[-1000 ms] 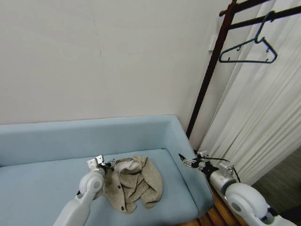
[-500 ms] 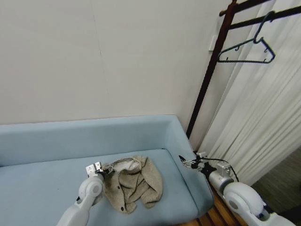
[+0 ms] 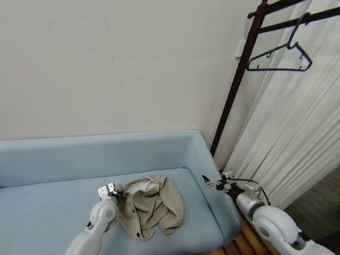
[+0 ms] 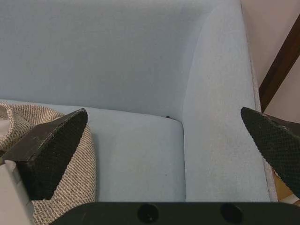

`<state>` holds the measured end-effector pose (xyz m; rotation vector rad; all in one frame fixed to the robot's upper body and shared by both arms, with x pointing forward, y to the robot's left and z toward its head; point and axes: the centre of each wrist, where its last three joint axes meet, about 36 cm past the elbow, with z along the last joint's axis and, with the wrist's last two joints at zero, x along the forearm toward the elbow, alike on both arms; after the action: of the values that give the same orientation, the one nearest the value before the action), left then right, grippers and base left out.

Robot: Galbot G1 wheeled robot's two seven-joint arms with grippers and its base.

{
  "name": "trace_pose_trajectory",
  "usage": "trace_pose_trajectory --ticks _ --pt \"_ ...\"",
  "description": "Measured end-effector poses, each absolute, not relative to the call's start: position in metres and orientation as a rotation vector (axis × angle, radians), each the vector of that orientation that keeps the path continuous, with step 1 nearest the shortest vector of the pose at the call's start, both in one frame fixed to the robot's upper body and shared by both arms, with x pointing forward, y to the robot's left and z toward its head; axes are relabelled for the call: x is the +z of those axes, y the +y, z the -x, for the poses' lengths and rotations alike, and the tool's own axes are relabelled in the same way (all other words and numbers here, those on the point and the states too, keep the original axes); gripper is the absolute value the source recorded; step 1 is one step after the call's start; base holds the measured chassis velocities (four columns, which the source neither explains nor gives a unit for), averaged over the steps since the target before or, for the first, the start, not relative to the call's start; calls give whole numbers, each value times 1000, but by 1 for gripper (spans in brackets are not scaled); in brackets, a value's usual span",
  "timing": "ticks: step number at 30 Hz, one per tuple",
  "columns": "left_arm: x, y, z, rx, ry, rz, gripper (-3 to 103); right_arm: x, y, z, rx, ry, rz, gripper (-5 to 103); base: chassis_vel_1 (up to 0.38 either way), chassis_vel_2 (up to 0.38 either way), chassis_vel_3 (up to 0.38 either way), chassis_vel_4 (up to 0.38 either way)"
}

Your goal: Pick up the clothes from the sofa and hang them on the clothes hanger.

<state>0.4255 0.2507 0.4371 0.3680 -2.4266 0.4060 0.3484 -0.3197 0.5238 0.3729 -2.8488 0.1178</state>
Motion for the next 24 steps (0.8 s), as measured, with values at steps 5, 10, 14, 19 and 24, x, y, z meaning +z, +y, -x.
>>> trace_pose_trajectory --ticks 5,10,14,19,24 --pt "435 250 -426 400 -2429 -370 16 525 -320 -348 113 -2852 -374 100 0 0 0 0" --pt "440 252 -420 378 -2456 -357 4 532 -317 -349 92 -2857 -372 100 0 0 0 0" --pt "447 256 -409 309 -2523 -326 4 534 -304 -352 17 -2835 -345 100 0 0 0 0" --pt "455 265 -389 220 -2618 -256 4 523 -265 -367 -123 -2780 -297 100 0 0 0 0" --pt "470 276 -371 142 -2731 -152 4 504 -205 -387 -264 -2696 -351 100 0 0 0 0"
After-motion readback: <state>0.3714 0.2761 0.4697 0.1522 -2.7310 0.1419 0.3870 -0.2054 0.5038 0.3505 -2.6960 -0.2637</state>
